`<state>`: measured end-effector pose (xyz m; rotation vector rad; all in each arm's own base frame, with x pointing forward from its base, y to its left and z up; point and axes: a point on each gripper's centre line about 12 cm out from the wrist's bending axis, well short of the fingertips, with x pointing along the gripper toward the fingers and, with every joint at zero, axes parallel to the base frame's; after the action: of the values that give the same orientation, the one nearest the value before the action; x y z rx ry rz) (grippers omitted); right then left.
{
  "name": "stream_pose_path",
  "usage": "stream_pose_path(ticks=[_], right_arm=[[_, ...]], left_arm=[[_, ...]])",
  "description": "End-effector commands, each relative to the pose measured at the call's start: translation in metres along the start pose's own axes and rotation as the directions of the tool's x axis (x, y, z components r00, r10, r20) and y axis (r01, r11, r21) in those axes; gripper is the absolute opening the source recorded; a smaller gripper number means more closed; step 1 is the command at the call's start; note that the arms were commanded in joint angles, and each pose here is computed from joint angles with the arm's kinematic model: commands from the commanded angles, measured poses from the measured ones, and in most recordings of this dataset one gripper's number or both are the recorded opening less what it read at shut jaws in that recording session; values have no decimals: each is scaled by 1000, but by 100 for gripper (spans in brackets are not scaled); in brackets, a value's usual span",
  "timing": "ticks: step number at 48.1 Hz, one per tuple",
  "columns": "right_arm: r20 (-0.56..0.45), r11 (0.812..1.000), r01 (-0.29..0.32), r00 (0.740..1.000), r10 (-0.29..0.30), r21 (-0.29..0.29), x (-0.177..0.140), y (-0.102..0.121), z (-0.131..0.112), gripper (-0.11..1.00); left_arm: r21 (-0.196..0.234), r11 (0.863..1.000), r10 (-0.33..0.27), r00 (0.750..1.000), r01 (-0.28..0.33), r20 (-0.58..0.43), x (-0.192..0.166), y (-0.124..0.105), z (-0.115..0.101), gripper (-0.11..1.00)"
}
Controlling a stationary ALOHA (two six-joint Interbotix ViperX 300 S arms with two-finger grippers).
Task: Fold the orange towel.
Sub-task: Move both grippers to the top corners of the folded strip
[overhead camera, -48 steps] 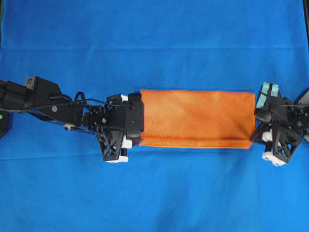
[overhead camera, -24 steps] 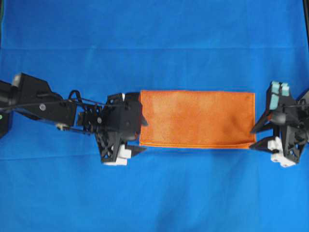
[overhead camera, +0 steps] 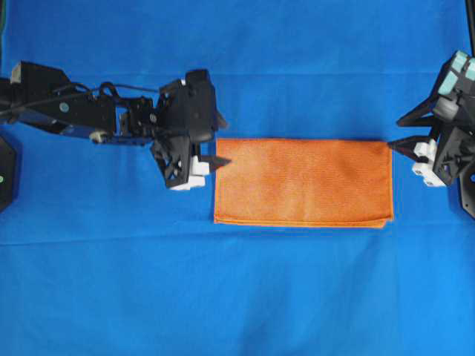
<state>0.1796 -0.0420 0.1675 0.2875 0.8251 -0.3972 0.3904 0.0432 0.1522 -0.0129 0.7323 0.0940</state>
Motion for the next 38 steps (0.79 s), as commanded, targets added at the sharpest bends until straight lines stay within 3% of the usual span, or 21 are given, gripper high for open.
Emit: stream_pose_path(ticks=[1, 12, 27, 38], right_arm=[[-6, 1000, 17, 1000, -17, -9, 3, -1, 6, 59], [-69, 999, 35, 997, -37, -24, 27, -3, -1, 58], [-166, 999, 32, 985, -38, -37, 66, -5, -14, 57], [-199, 999, 27, 979, -33, -35, 75, -4, -21, 57]], left_arm=[[-3, 1000, 9, 999, -9, 52, -7, 4, 14, 73], [-20, 999, 29, 999, -28, 39, 12, 14, 4, 73], [-55, 996, 63, 997, -66, -50, 45, 35, -32, 73], [-58, 996, 55, 994, -61, -98, 50, 32, -44, 62]])
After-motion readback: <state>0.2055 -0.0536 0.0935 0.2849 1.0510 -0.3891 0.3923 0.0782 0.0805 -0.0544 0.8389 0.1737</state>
